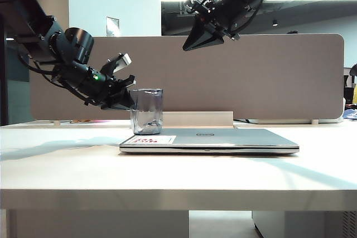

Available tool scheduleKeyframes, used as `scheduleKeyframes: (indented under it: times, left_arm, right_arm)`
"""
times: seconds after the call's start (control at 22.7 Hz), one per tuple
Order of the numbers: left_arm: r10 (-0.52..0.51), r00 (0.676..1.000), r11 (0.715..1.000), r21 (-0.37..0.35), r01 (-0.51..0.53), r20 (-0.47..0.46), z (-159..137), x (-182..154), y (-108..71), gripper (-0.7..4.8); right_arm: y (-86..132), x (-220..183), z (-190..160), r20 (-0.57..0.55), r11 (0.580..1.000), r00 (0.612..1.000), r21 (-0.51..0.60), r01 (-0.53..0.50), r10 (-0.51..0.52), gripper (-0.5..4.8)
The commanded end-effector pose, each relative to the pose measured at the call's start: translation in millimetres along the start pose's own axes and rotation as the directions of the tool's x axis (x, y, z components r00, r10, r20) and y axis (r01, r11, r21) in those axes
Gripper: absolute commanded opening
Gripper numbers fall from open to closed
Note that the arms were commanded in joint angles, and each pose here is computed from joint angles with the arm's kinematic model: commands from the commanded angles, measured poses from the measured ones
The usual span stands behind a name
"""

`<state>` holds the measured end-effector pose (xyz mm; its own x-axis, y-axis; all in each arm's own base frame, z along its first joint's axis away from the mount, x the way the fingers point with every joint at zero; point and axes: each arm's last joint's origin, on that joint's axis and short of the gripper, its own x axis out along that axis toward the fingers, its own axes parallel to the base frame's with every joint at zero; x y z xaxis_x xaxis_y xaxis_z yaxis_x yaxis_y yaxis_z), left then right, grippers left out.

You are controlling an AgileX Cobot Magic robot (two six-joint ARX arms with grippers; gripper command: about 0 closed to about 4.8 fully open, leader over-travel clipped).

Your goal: Pick up the water cup and place it on the side of the laptop close to you.

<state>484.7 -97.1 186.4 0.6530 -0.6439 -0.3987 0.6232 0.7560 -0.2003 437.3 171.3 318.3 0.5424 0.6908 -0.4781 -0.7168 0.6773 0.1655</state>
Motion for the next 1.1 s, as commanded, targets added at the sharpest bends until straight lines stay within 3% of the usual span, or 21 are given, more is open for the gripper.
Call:
scheduleKeyframes:
  times: [0.04, 0.44, 0.57, 0.71, 0.84, 0.93, 1.1]
  left_arm:
    - [-0.024, 1.000, 0.999, 0.035, 0.024, 0.009, 3.6, 4.8, -10.7, -0.06]
    - [-0.061, 0.998, 0.996, 0.065, 0.062, -0.006, 3.4, 17.9, -35.0, -0.06]
    - [0.106, 0.993, 0.994, 0.043, -0.103, -0.053, 2.2, 12.7, -28.2, -0.06]
    - [0.187, 0.977, 0.982, 0.026, -0.185, -0.099, 6.2, 1.8, -23.9, -0.06]
    - [0.149, 0.989, 0.988, 0.051, -0.149, -0.008, 19.7, -3.7, -23.1, -0.06]
    - [0.042, 0.998, 0.996, 0.079, -0.046, 0.052, 23.8, -1.8, -25.0, -0.06]
    - [0.035, 0.996, 0.991, 0.123, -0.045, 0.082, 26.9, -1.5, -26.0, -0.06]
  right_arm:
    - [0.7, -4.5, 5.0, 0.018, 0.999, 0.999, -0.014, 0.048, -0.048, -0.01]
    - [-0.5, -5.0, 3.8, 0.009, 0.999, 0.999, -0.008, 0.050, -0.050, -0.01]
    - [-1.9, -5.7, 3.7, 0.009, 0.999, 0.999, -0.007, 0.053, -0.052, -0.01]
    - [-4.5, -7.0, 3.7, 0.012, 0.998, 0.998, -0.005, 0.064, -0.064, -0.01]
    - [-7.0, -7.7, 3.6, 0.012, 0.995, 0.995, -0.004, 0.095, -0.095, -0.01]
    - [-7.4, -8.0, 3.0, 0.006, 0.995, 0.995, -0.001, 0.096, -0.096, -0.01]
    - [-7.2, -7.9, 1.1, -0.012, 0.996, 0.996, 0.007, 0.094, -0.094, -0.01]
